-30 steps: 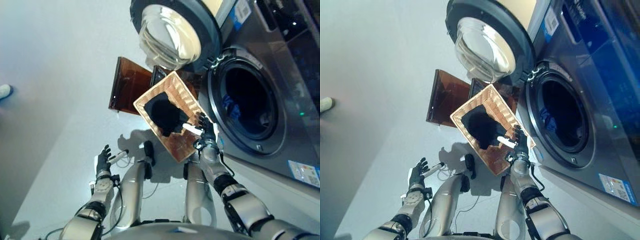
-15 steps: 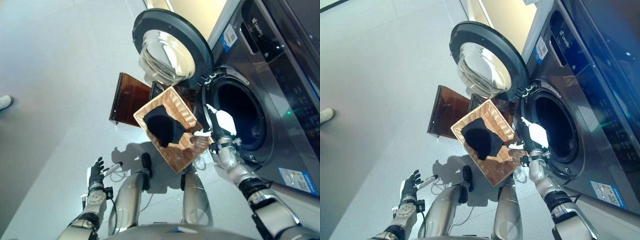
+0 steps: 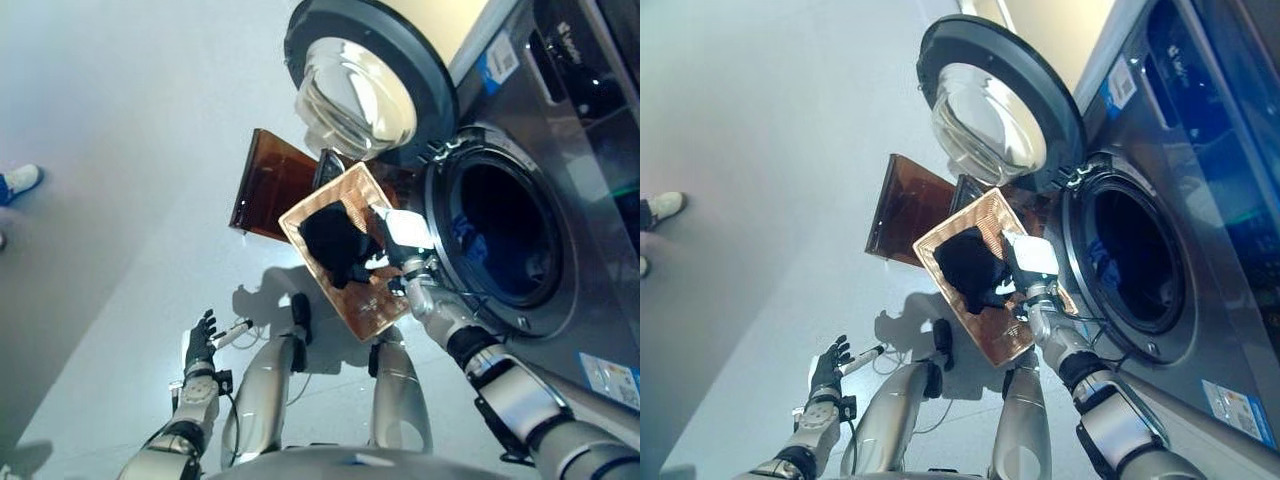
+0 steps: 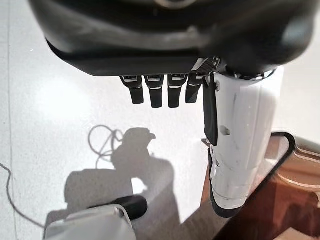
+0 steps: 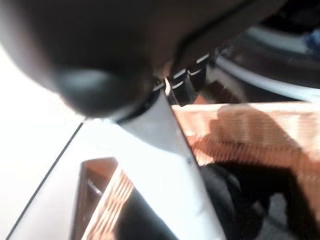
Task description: Pick up the clothes and place them into the washing machine
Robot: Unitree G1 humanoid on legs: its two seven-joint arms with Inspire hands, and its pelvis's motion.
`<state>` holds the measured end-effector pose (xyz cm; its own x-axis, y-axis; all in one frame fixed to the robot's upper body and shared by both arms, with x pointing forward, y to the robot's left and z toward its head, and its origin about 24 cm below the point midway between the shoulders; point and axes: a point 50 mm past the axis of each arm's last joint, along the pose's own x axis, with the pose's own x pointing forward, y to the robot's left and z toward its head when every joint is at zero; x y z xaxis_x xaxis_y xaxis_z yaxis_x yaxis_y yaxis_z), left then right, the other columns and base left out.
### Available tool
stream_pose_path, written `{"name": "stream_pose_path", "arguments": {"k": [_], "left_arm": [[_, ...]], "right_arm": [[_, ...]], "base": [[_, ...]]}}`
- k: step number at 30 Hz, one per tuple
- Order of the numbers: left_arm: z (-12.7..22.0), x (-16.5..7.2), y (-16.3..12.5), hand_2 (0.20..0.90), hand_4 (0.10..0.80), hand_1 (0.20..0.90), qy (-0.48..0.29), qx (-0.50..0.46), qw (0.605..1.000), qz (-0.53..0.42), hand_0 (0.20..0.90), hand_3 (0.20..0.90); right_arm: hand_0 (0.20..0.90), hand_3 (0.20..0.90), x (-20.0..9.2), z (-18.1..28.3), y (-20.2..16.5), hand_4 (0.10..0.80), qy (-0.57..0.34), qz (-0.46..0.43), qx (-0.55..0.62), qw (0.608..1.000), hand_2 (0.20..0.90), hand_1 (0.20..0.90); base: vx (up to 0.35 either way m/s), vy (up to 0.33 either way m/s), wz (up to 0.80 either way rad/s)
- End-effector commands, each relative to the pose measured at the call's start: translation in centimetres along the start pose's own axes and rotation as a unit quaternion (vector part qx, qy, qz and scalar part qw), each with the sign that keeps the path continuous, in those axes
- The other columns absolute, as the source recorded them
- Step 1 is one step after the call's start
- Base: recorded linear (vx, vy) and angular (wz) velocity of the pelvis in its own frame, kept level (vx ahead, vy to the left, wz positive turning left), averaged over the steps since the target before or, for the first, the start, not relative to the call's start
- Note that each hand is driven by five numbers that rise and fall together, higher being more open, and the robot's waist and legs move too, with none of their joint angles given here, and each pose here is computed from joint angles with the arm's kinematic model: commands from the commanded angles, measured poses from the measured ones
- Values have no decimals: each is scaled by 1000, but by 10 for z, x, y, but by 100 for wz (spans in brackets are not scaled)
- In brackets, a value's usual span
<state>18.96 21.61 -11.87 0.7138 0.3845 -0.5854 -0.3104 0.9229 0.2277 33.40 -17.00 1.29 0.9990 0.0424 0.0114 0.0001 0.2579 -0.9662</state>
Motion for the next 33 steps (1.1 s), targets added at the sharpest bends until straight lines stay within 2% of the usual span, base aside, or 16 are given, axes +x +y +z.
{"name": "stream_pose_path", "arguments": {"k": [1, 15, 21, 25, 33], "left_arm": [[5, 1, 12, 900, 800, 900, -23, -8, 999, 29, 900, 900], [37, 3, -4, 900, 800, 900, -89, -55, 995, 6, 900, 900], [56, 2, -9, 900, 800, 900, -126, -85, 988, -8, 900, 900], [72, 1, -9, 900, 800, 900, -160, -103, 981, -19, 900, 900], [80, 1, -10, 900, 800, 900, -173, -106, 979, -23, 900, 900]], "right_arm": [[900, 900, 19, 19, -28, 800, -30, -56, 37, 997, 900, 900], [900, 900, 39, 41, -51, 800, -33, -87, 103, 990, 900, 900], [900, 900, 53, 46, -81, 800, -34, -129, 115, 984, 900, 900], [900, 900, 67, 46, -115, 800, -28, -173, 114, 978, 900, 900], [900, 900, 80, 56, -158, 800, -31, -224, 115, 967, 900, 900]], "base": [[0, 0, 0], [-18, 6, 6], [-26, 3, 6], [-46, -7, 8], [-23, 5, 8]]}}
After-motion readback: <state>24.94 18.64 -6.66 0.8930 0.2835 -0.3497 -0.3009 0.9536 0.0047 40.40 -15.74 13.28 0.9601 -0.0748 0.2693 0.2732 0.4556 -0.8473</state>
